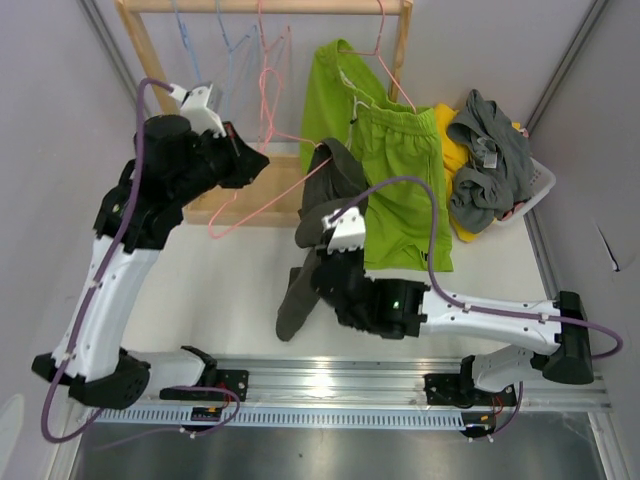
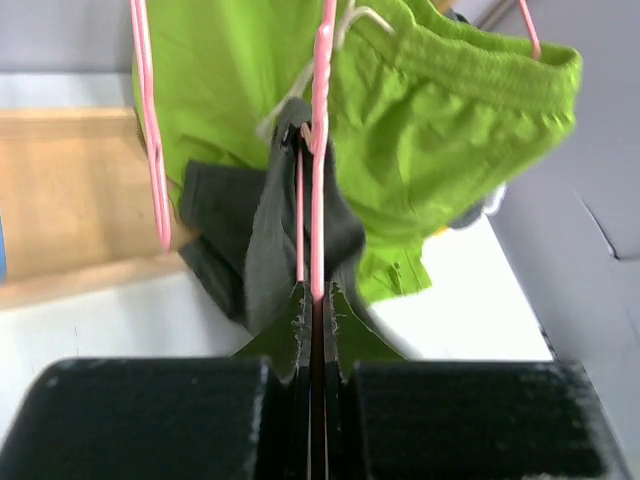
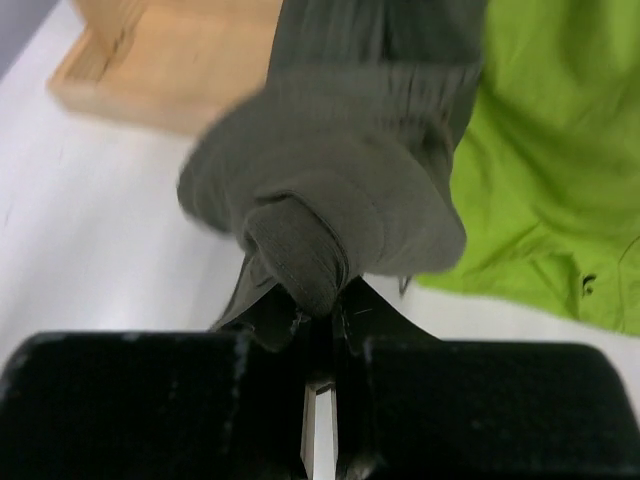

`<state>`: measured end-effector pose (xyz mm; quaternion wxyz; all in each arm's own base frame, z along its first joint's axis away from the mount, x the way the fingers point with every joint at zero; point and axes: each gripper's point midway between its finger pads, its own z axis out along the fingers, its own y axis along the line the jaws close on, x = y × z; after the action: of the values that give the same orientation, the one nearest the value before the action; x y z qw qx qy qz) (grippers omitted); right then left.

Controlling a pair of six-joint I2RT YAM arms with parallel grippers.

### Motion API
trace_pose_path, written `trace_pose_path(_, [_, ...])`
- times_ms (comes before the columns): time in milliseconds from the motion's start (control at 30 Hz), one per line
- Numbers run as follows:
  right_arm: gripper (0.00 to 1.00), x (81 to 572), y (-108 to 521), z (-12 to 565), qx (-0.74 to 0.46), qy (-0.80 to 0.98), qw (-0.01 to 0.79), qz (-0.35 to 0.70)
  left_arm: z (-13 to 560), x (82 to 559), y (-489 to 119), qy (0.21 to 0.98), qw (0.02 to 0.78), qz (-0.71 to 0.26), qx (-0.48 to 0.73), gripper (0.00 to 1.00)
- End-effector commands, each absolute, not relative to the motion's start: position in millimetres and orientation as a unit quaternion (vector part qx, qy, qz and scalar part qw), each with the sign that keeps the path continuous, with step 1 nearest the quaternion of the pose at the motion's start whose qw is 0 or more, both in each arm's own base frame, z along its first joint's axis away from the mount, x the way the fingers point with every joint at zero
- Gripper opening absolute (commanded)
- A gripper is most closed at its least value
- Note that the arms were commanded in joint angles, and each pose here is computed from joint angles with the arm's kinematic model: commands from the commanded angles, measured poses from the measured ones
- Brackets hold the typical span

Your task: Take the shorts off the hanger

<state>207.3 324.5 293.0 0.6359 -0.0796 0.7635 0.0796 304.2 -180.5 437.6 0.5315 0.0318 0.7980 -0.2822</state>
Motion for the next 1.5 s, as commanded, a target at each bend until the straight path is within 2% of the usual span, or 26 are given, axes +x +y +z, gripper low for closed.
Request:
trace_pose_path(0, [0.00,240,321,340,-0.062,0.735,0.667,0.106,454,272,-179,0.782,0.537,-0.315,0.038,0.00])
trace_pose_path(167, [0.00,236,323,318,-0.061,0.754,0.644,0.118,468,273,-170,0.770,0.565,-0.293,0.040,0.00])
trace_pose_path(367, [0.00,179,332,276,-0.056,0.777,0.606,0.162,500,324,-173,0.765,0.596,-0.242,0.029,0.00])
trace_pose_path(500, [0.00,143,329,234,-0.076,0.796,0.582,0.147,540,356,-183,0.736,0.634,-0.235,0.031,0.00])
trace_pose_path(667, [0.00,117,327,214,-0.095,0.806,0.567,0.140,539,394,-195,0.720,0.657,-0.221,0.027,0.00])
trace_pose_path(867, [0.00,112,322,201,-0.108,0.810,0.561,0.132,550,429,-193,0.692,0.697,-0.189,0.004,0.00])
trace_pose_path(1167, [0.00,117,324,191,-0.108,0.813,0.557,0.134,558,455,-193,0.663,0.732,-0.156,0.002,0.00])
trace_pose_path(1467, [0.00,122,319,193,-0.107,0.812,0.558,0.132,494,500,-207,0.713,0.691,-0.115,0.019,0.00])
